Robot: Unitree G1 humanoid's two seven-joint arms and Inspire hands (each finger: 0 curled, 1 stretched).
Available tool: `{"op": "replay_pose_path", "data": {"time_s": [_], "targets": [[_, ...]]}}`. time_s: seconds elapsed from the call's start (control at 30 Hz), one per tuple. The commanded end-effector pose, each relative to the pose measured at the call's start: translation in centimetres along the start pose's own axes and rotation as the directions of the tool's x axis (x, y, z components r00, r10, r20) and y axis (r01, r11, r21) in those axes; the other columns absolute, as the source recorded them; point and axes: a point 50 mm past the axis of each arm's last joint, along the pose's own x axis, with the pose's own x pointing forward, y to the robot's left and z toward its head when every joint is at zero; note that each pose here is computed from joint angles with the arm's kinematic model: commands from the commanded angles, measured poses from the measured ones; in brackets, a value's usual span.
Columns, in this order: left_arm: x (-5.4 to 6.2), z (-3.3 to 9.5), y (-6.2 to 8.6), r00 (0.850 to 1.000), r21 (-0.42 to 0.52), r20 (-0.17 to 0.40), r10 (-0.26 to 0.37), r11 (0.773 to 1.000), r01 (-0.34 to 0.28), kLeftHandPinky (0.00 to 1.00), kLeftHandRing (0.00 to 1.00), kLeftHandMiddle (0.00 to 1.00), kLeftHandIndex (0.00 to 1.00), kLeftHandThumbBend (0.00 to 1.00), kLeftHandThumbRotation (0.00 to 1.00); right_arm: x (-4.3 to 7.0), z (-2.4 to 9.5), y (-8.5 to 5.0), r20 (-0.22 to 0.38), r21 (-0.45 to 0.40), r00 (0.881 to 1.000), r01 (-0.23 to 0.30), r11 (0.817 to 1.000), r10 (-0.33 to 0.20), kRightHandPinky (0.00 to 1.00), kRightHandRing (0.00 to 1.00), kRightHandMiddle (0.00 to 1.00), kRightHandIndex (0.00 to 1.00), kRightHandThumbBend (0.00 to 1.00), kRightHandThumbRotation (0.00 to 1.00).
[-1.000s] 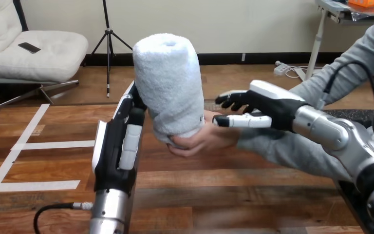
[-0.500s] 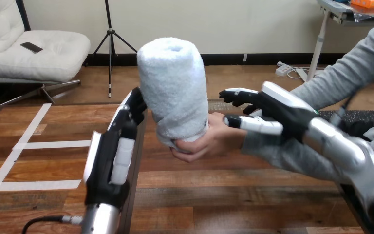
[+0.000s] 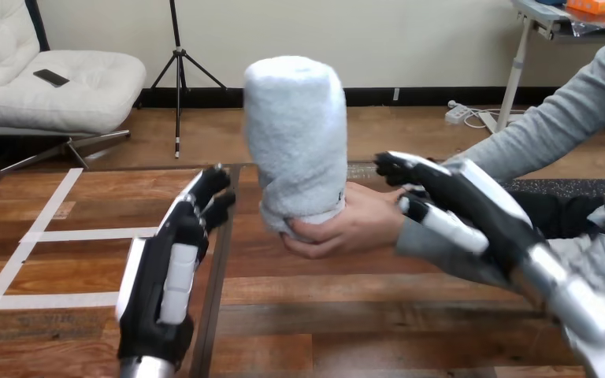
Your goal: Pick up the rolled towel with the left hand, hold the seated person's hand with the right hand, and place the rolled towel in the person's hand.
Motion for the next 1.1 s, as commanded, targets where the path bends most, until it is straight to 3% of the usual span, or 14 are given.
{"op": "replay_pose_path", "data": {"time_s": [0.0,0.33,0.63,0.9,1.07], "targets": [[0.9,2.1,-0.1,0.994,-0.001,0.102,-0.047,0.999,0.047,0.81,0.84,0.87,0.85,0.78,0.96,-0.2,2.8,-0.6,0.168,0.069,0.980,0.097,0.993,-0.107,0.84,0.89,0.90,0.90,0.83,1.00],[0.4,2.3,0.1,0.993,-0.013,0.107,-0.048,0.999,0.050,0.79,0.84,0.87,0.85,0.76,0.92,-1.6,4.0,0.8,0.252,0.238,0.953,0.105,0.966,-0.166,0.93,0.94,0.94,0.94,0.91,1.00],[0.2,2.6,0.3,0.990,-0.006,0.130,-0.046,0.999,0.047,0.76,0.82,0.86,0.84,0.76,0.90,-2.6,4.8,1.7,0.294,0.320,0.931,0.116,0.940,-0.215,0.96,0.95,0.95,0.95,0.92,1.00],[0.1,2.9,0.1,0.988,-0.007,0.147,-0.045,0.999,0.047,0.75,0.81,0.84,0.83,0.77,0.89,-3.5,5.3,2.7,0.301,0.367,0.923,0.121,0.922,-0.241,0.95,0.93,0.93,0.93,0.90,1.00],[0.1,2.9,-0.1,0.987,-0.008,0.156,-0.046,0.999,0.048,0.74,0.81,0.84,0.82,0.78,0.88,-4.1,5.6,3.4,0.285,0.423,0.926,0.112,0.899,-0.249,0.94,0.91,0.92,0.93,0.91,1.00]]}}
